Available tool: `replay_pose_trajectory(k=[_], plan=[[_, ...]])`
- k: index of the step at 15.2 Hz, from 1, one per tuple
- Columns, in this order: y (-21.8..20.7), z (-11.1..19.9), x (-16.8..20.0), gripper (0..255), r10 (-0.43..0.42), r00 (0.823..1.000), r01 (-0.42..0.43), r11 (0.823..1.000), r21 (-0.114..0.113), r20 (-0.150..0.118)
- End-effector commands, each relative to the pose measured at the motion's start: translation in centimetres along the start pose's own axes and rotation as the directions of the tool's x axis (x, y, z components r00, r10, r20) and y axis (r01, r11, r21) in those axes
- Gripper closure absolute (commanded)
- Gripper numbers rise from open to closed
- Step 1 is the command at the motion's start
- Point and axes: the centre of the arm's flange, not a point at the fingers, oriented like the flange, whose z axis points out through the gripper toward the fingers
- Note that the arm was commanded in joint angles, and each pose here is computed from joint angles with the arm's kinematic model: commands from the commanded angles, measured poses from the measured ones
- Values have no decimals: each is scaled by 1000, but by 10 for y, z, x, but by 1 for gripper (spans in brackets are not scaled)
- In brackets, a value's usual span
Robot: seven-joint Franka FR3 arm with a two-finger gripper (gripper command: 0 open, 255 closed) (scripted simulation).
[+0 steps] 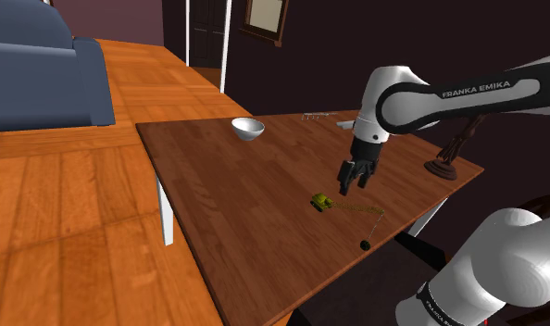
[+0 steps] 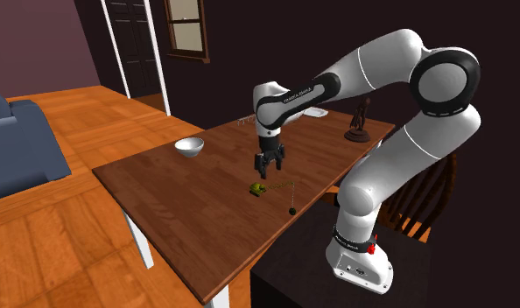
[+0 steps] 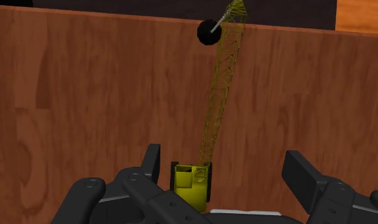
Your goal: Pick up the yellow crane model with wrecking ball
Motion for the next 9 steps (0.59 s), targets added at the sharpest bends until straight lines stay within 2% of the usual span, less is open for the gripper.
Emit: replay_pose_trajectory(k=[1,9], plan=[[-2,22,14,0,8,1000,-8,1000,-18,-1],[-1,67,22,0,9,1000,-9,1000,-22,-1]])
